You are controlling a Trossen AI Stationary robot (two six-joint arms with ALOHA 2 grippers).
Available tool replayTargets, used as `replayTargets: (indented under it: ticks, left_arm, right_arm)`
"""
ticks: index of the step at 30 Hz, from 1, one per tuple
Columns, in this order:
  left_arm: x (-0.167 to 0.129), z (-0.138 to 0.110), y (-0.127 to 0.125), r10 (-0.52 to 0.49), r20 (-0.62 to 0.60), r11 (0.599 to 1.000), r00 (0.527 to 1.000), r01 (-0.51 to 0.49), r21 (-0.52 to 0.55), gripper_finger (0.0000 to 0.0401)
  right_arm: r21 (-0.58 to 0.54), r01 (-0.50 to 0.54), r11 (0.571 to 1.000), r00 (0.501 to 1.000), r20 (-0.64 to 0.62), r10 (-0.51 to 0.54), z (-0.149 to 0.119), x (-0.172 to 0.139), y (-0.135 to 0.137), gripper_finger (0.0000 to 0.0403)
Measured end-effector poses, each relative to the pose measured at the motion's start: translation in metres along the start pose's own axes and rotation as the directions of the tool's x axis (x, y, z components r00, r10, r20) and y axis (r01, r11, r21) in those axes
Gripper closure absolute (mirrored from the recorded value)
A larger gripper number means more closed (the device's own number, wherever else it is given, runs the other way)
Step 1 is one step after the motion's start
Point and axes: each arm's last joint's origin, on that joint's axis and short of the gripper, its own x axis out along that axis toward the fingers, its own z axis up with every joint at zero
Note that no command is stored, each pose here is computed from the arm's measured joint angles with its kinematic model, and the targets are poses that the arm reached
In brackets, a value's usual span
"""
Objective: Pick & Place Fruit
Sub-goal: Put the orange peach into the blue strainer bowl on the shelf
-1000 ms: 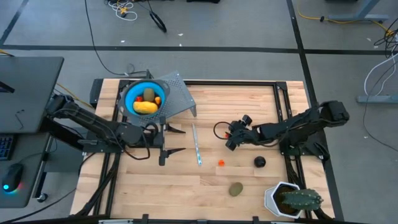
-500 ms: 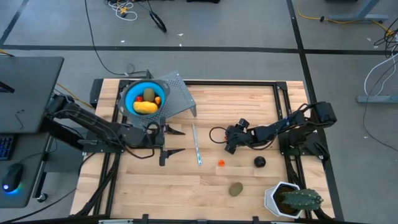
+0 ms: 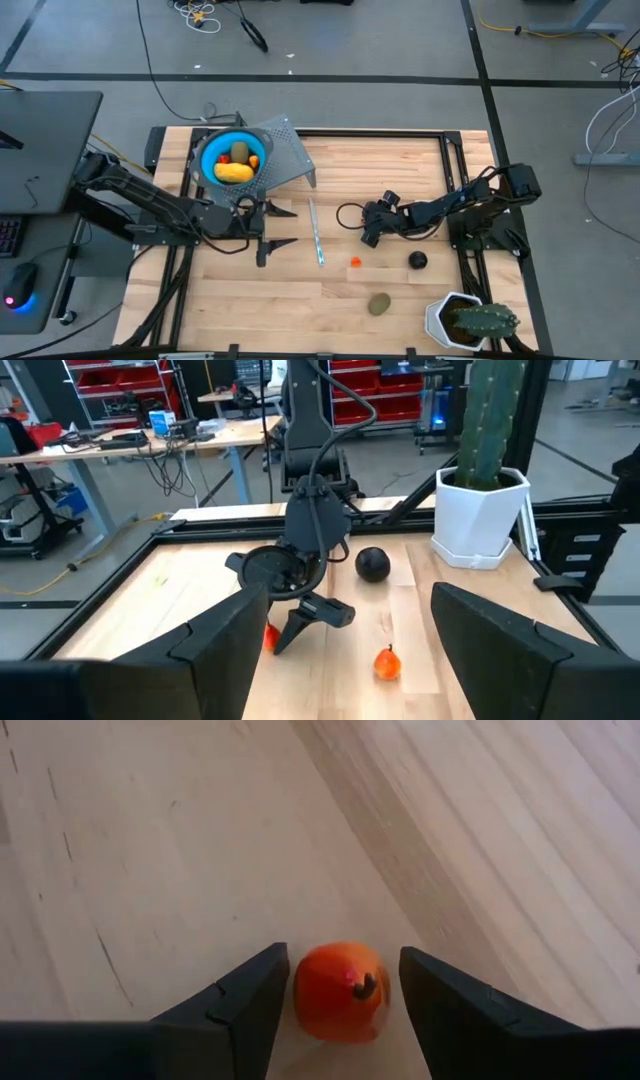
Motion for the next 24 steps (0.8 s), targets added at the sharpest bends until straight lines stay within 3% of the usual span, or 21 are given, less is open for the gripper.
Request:
replayTargets:
  ticks: [13, 24]
  left_arm:
    - [-0.0001, -0.0036, 0.0003, 0.009, -0.034, 0.998, 0.999, -0.007, 0.064, 0.0113]
    - [-0.0001, -0.0035, 0.0003, 0.009, -0.033, 0.998, 0.999, -0.007, 0.06, 0.0113]
  right_arm:
    - [-0.009, -0.063, 0.998, 0.997, -0.046, 0.062, -0.0011, -0.0068, -0.0015, 0.021]
    - [0.0, -0.041, 0.999, 0.999, -0.011, 0.041, 0.0008, -0.0065, -0.0018, 0.021]
